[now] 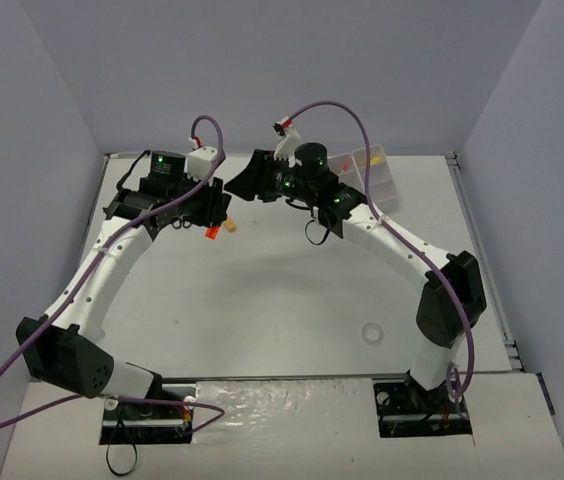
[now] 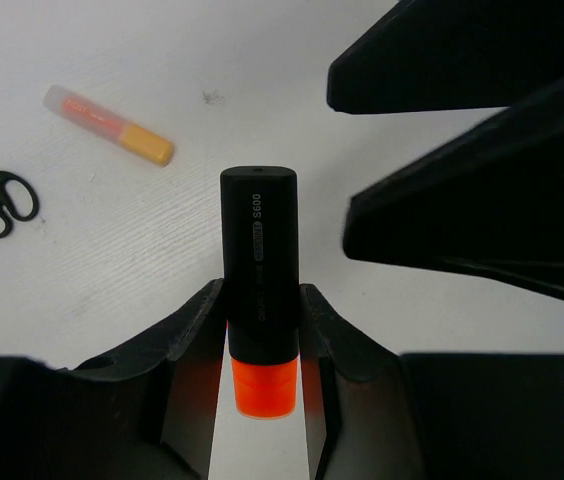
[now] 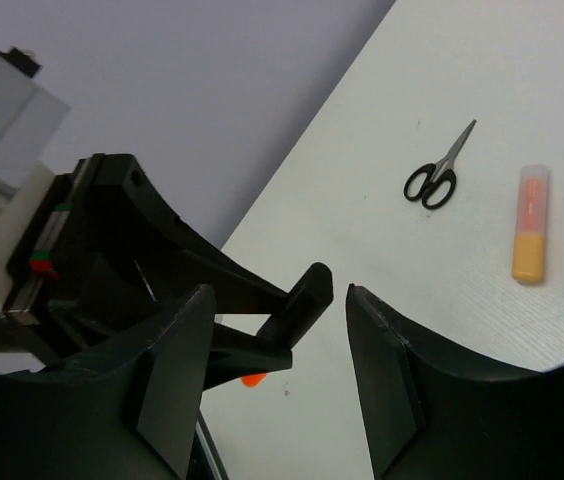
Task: Sort the stationery into containers
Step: Place the pen in the storage box.
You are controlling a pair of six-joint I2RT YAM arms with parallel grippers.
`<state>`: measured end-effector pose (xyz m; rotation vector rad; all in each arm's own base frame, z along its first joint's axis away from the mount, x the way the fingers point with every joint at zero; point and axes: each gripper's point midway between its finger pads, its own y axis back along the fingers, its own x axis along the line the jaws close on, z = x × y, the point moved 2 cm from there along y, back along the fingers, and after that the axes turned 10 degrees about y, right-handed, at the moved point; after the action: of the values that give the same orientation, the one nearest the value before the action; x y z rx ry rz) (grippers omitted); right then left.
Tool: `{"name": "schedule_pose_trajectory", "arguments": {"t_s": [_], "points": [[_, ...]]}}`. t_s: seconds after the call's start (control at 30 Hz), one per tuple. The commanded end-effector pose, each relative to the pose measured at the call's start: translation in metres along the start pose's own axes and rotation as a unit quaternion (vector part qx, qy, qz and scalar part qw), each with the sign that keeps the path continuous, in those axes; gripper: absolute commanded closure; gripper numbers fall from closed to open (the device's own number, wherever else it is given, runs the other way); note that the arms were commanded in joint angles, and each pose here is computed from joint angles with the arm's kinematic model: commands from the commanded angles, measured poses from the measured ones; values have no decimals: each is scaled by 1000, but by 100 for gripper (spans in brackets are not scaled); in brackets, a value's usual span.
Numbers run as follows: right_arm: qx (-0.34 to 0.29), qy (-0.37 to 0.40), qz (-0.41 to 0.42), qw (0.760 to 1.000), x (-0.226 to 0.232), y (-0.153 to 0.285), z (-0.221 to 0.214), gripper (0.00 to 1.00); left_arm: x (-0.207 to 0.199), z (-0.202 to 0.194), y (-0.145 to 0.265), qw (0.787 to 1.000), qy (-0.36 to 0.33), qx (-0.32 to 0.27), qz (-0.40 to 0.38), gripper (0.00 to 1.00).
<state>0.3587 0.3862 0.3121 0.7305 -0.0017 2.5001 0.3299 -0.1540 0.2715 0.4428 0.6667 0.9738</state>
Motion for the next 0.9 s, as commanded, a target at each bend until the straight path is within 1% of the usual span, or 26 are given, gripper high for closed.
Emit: {"name": "schedule_pose_trajectory", "arguments": {"t_s": [0.0,0.2,0.33,0.4,0.47,0.53,0.57,0.63,0.73,0.77,0.8,0.83,0.87], "points": [[-38,-16,6,999,9,-8,20,49,-14,34,22,997,-28,-72,-16,100],[-8,-28,28,999,16,-23,1,50,-13,39,22,996,-29,-79,-10,100],[2,-42,39,998,18,-28,-11,55,-10,42,20,996,-29,-82,-3,100],[7,-51,51,997,20,-32,-16,60,-9,43,19,996,-27,-83,0,100],[7,-61,64,996,22,-35,-19,68,-7,42,16,996,-26,-82,4,100],[4,-75,89,993,29,-38,-18,84,-7,43,15,996,-27,-81,5,100],[7,-78,97,992,29,-40,-21,91,-7,43,16,996,-30,-81,5,100],[6,-79,104,991,31,-41,-20,100,-6,43,16,996,-34,-79,8,100],[-3,-74,107,992,33,-38,-16,100,-2,43,17,996,-40,-77,17,100],[-6,-73,106,992,32,-37,-15,100,-2,43,18,996,-41,-77,18,96],[-9,-72,101,992,29,-37,-13,100,-2,44,18,996,-40,-77,18,74],[-15,-69,90,993,22,-34,-7,100,-2,44,19,996,-39,-77,19,34],[-22,-66,79,994,16,-32,-2,100,-2,44,20,996,-37,-77,20,4]]}}
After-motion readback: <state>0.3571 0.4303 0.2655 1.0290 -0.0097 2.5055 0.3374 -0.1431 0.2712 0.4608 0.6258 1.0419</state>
